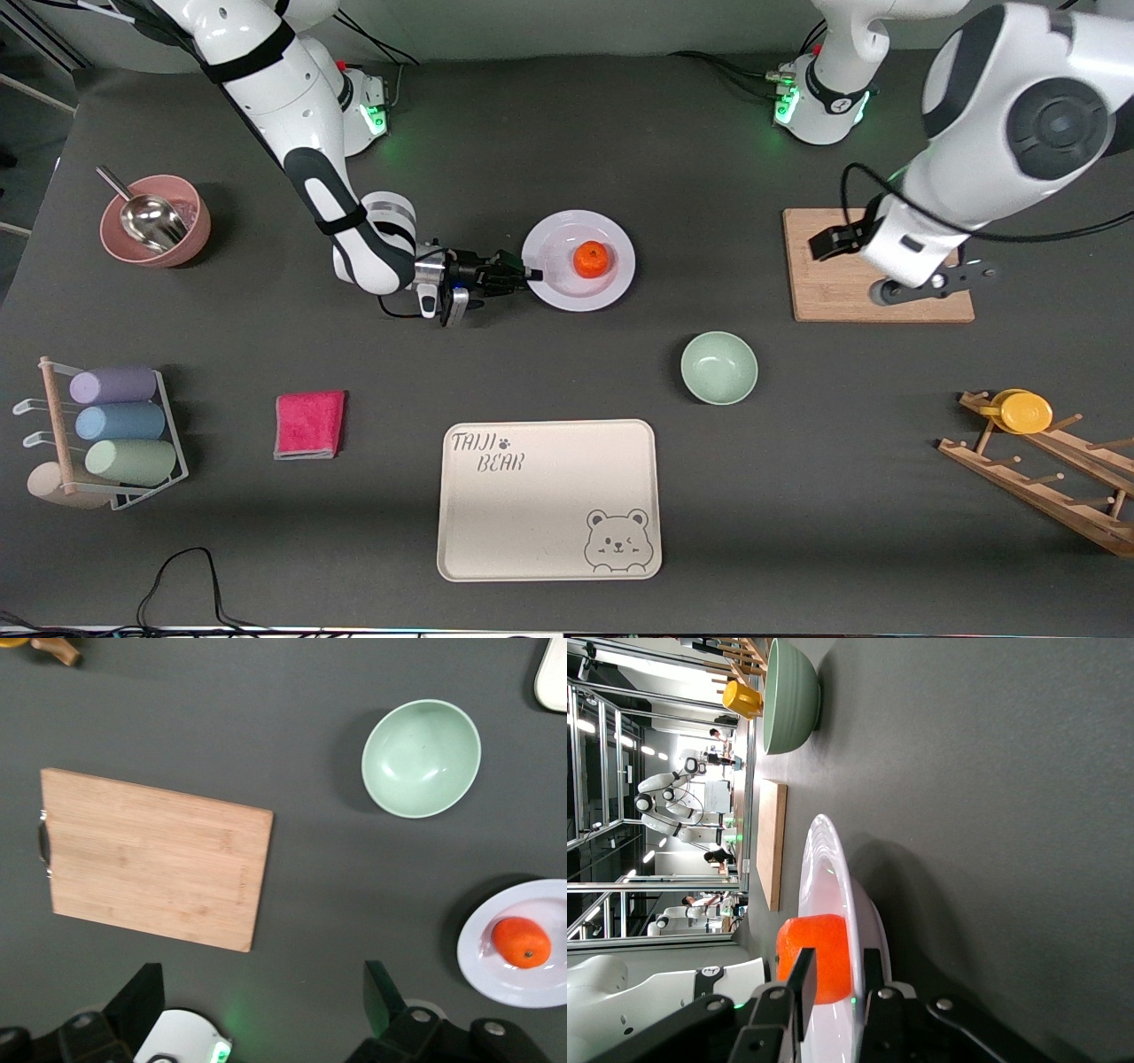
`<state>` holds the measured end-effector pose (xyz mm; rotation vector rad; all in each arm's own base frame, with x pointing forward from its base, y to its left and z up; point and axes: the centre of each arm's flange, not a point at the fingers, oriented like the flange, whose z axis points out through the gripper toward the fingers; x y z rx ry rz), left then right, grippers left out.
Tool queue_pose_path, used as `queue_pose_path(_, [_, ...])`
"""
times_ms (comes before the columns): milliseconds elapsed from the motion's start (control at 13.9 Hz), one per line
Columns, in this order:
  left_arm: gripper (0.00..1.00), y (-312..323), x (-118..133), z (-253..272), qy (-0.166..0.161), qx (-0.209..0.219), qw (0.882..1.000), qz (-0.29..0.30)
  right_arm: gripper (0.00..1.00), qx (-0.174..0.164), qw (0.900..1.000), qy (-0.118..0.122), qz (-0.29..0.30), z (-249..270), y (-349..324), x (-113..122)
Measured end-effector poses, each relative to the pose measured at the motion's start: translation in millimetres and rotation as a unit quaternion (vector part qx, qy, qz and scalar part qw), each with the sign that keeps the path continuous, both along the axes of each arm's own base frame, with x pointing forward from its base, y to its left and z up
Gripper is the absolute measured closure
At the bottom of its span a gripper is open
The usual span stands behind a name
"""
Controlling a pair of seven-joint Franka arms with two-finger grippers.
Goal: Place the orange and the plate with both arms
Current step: 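Drag the plate with the right gripper while the left gripper retracts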
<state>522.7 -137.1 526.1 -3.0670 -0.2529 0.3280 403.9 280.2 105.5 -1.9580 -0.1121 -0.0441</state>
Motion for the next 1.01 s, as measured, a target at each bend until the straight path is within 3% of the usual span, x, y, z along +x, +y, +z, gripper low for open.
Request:
queue_pose_path(144, [0.0, 23, -10, 9, -0.004, -0.008, 1.0, -0.023, 0.75, 0.0, 1.0, 0.0, 0.001, 0, 1, -1])
queue_pose_path(288, [0.0, 46, -20, 19, -0.008, -0.014, 0.999, -0.035, 0.93, 0.001, 1.0, 0.0, 0.001, 0, 2, -1])
queue_pose_path(361, [0.0, 61, -24, 25, -0.008, -0.016, 0.999, -0.039, 0.96, 0.003, 1.0, 0.0, 0.001, 0, 2, 0])
queue_pose_path(793, [0.0, 119, -23, 43, -0.024, -0.009, 0.999, -0.047, 0.96, 0.005, 1.0, 0.022, -0.02, 11, 7, 19])
queue_pose_path(1010, [0.0, 124, -21, 49, -0.03, -0.01, 0.998, -0.047, 0.96, 0.008, 0.999, 0.037, -0.026, 33, -4, 54])
